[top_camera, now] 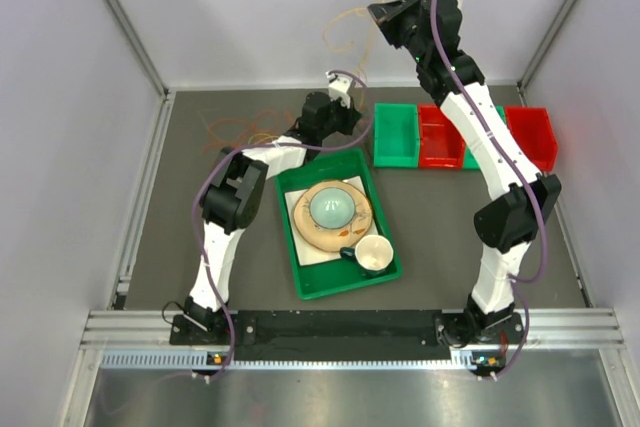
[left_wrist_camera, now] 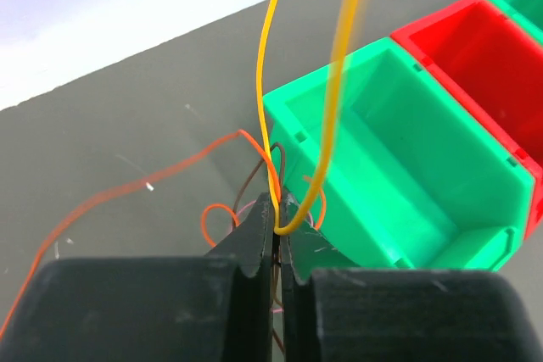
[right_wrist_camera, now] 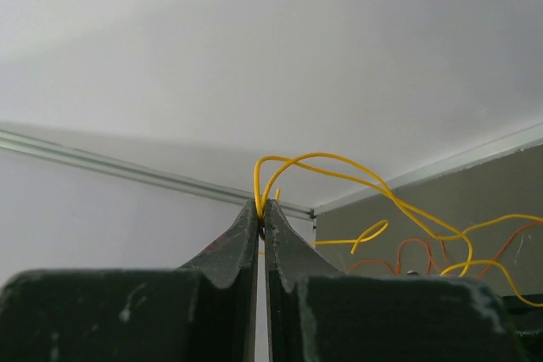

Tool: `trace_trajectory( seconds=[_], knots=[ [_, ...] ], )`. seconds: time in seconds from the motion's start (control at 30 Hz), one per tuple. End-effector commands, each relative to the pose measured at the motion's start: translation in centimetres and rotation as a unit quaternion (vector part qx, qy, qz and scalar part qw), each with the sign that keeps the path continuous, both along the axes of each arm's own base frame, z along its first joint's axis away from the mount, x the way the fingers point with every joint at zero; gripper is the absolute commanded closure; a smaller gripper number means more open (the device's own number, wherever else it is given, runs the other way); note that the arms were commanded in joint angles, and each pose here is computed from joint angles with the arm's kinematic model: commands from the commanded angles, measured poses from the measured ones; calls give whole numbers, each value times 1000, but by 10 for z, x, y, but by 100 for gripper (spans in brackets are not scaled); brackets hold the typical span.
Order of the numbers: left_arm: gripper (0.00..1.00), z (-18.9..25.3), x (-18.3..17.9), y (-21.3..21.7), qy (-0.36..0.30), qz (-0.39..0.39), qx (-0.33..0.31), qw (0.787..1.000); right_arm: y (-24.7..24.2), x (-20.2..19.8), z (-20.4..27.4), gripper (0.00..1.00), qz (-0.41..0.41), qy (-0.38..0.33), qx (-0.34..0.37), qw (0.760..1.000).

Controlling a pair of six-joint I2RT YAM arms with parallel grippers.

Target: Untangle the cables

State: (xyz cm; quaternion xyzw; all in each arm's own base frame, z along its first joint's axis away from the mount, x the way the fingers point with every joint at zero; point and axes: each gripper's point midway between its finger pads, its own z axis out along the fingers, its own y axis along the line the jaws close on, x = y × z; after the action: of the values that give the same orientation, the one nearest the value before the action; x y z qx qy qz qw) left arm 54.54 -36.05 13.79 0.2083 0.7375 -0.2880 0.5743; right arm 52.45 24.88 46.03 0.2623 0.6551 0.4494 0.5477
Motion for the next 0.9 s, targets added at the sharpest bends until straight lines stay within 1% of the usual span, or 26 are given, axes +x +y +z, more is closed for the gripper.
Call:
trace_trajectory(
  seconds=[0.0,0.1,0.13,0.2,0.23,0.27,0.33,0.37,0.43,0.47,0.57,0.6,0.63,0.7,0.8,0.83,0.87],
  knots=[
    [100,19,4,4,-28,15,2,1000,-2,-20,47,100,5,-50,22,998],
    [100,23,-1,13,-35,26,-2,999,-2,-19,45,100,3,-47,20,999],
    [100,38,-5,15,-45,25,-9,999,-2,-18,44,100,2,-46,19,999],
    [100,38,-12,19,-37,22,-11,999,-4,-17,41,100,-1,-44,16,999],
    [100,54,-17,22,-43,20,-18,999,-5,-15,40,100,-5,-43,13,999],
    [100,48,-24,28,-29,17,-19,999,-7,-15,40,100,-9,-43,10,999],
    [100,56,-33,38,-25,14,-31,999,-13,-14,39,100,-20,-42,1,999],
    [100,65,-43,51,-22,13,-46,999,-20,-11,39,100,-28,-42,-2,999],
    [100,70,-47,76,-17,25,-59,998,-30,-9,39,100,-47,-42,-16,998],
    [100,79,-56,88,-18,29,-70,997,-37,-6,37,100,-57,-39,-20,997],
    [100,88,-63,120,-6,29,-93,995,-53,2,27,100,-75,-23,-25,997],
    [100,106,-72,124,-15,12,-103,994,-54,5,21,100,-77,-17,-28,997],
    [100,110,-72,135,-15,13,-107,994,-56,7,19,100,-80,-14,-27,996],
    [100,124,-82,143,-19,-1,-112,993,-58,13,7,100,-83,2,-34,996],
    [100,140,-95,155,-25,-35,-112,993,-61,22,-14,100,-96,32,-47,994],
    [100,146,-102,161,-27,-62,-115,991,-63,25,-23,100,-100,41,-52,993],
    [100,151,-106,165,-23,-70,-124,990,-65,28,-29,100,-104,47,-54,992]
  ],
)
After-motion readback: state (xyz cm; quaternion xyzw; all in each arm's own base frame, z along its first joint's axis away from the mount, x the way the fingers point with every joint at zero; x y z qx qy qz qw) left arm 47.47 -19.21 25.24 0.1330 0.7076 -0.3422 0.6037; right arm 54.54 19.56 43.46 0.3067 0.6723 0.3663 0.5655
